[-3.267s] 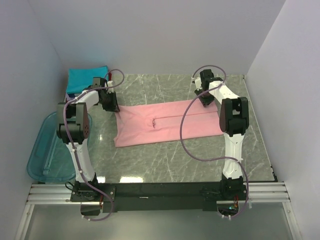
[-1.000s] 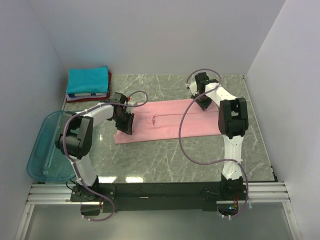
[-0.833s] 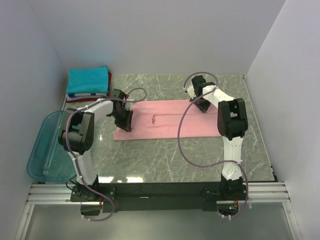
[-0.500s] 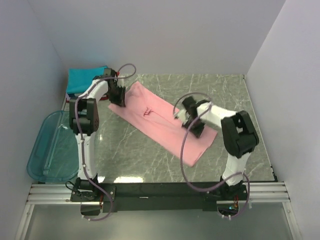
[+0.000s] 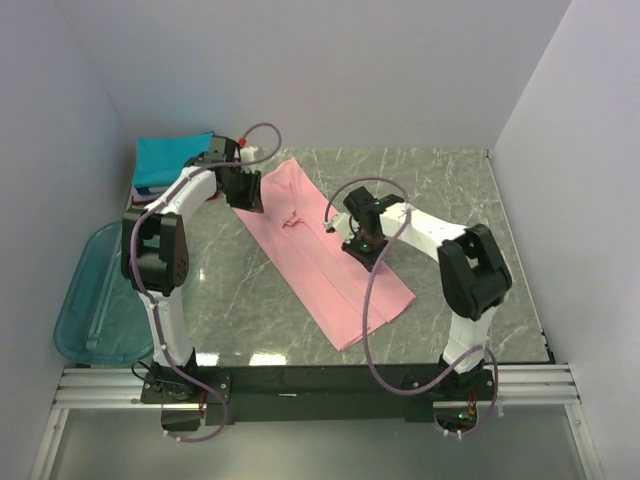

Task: Fold and stack the t-shirts
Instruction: Fold the tshirt

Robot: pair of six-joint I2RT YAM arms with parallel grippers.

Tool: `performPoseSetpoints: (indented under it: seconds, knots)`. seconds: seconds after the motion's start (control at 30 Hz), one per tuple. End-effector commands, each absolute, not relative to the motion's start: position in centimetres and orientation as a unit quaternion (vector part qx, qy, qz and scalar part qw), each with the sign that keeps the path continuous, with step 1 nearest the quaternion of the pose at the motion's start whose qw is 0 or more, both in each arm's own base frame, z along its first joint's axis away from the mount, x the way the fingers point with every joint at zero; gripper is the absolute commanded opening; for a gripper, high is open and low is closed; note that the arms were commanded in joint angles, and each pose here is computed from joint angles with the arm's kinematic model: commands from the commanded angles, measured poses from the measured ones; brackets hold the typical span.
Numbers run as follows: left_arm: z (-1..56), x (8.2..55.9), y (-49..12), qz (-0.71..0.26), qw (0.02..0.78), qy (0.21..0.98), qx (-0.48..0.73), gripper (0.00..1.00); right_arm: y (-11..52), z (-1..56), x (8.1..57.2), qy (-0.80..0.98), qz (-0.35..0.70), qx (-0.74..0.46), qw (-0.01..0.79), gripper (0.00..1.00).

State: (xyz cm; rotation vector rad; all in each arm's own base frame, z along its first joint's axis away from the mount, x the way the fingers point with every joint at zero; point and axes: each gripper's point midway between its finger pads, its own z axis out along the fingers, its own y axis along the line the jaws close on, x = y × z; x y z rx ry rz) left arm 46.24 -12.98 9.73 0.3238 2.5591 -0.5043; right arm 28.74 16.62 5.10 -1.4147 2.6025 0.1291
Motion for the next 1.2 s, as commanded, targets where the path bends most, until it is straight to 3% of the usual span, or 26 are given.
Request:
performPoseSetpoints:
  seconds: [0.0,0.13,0.27,0.47,0.6,0.73,0.87,1.17]
  knots:
    - [9.1,44.1,-16.1,-0.223,0.242,0.936,0.124,0.37,16.7,3.4,31.2,0.878,0.007,-0.47,0.091,0.26]
    - [7.9,43.5,-15.9,-0.217,0.227,0.942,0.12,0.36,16.3,1.0,30.3,0.881,0.002,-0.471,0.052,0.24]
    - [7.4,44.3,-15.5,-0.199,0.228,0.945,0.119,0.36,17.5,-0.5,25.8,0.878,0.053,-0.475,-0.004,0.23]
    - [6.0,45.8,-16.2,-0.189,0.217,0.95,0.121,0.36,24.6,1.3,15.4,0.821,0.203,-0.527,-0.078,0.23]
    - [4.2,46.2,-17.1,-0.181,0.199,0.955,0.127,0.36,27.6,4.0,13.4,0.801,0.262,-0.533,-0.076,0.27]
    - [2.3,46.6,-18.2,-0.194,0.179,0.955,0.132,0.35,28.1,7.7,15.8,0.809,0.295,-0.508,-0.025,0.35]
    - [1.3,47.7,-19.8,-0.213,0.183,0.95,0.136,0.35,26.2,9.5,19.4,0.831,0.281,-0.479,0.037,0.37]
    - [3.3,55.2,-22.2,-0.224,0.272,0.928,0.118,0.38,18.9,12.4,35.5,0.905,0.183,-0.326,0.202,0.35]
